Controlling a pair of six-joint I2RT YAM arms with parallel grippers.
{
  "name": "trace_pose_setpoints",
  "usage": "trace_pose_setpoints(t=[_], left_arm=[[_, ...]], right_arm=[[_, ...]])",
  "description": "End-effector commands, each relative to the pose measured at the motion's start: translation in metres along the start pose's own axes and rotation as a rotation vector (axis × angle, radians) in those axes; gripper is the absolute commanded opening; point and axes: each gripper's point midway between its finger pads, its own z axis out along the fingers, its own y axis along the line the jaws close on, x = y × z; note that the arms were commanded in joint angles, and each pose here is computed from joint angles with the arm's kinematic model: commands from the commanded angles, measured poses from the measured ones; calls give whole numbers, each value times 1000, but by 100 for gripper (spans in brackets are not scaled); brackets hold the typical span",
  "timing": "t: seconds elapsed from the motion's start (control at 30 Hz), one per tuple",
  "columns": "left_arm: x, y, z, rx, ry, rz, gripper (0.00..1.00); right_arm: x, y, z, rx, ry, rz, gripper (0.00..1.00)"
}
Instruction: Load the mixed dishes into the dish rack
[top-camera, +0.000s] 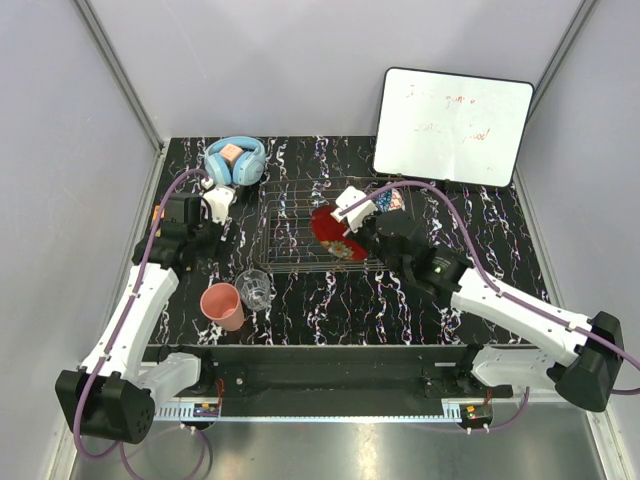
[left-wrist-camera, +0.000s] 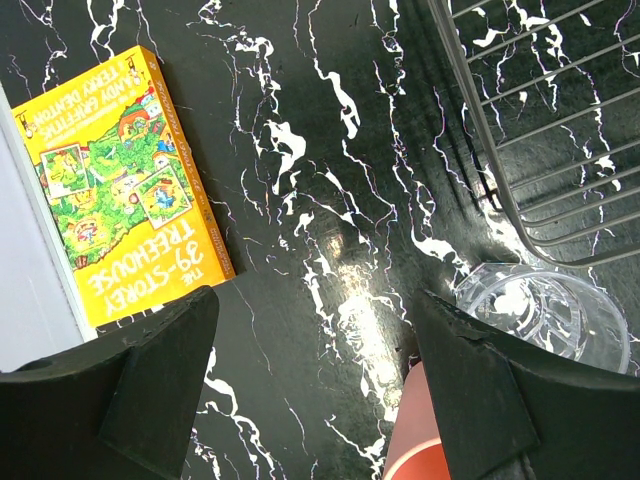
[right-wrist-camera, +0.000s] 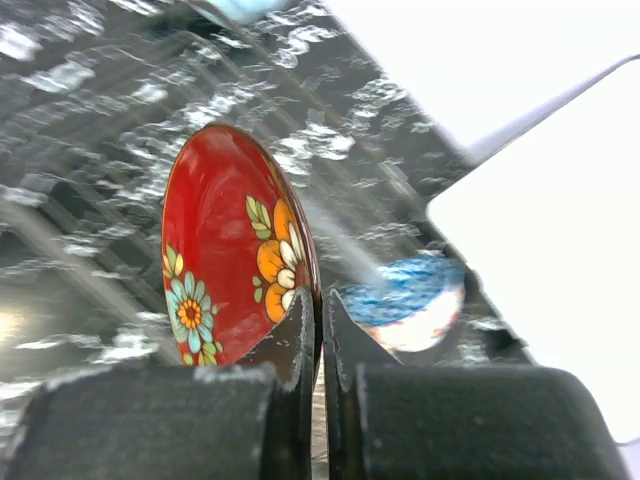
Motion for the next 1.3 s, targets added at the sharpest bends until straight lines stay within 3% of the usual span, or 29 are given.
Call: trace_pose_setpoints(t=[0.0,0.23,0.4,0.87,1.27], left_arm=[[-10,7,0,-33,-37,-17,82],[-10,5,3,-19,-28,-26,82],[-8,5,4,-19,-23,-25,82],[-11,7,4,-24,-33,-21,82],[-12,7,4,-24,-33,-21,82]], right_arm=[[-26,-52,-1,234,-59,-258,0],[-40,-68,4,328,-87,-586,0],[-31,-59,10,303,-92,-785,0],[6,-31,11,155,-86,-873,0],[40,0,13,31,-65,-855,0]])
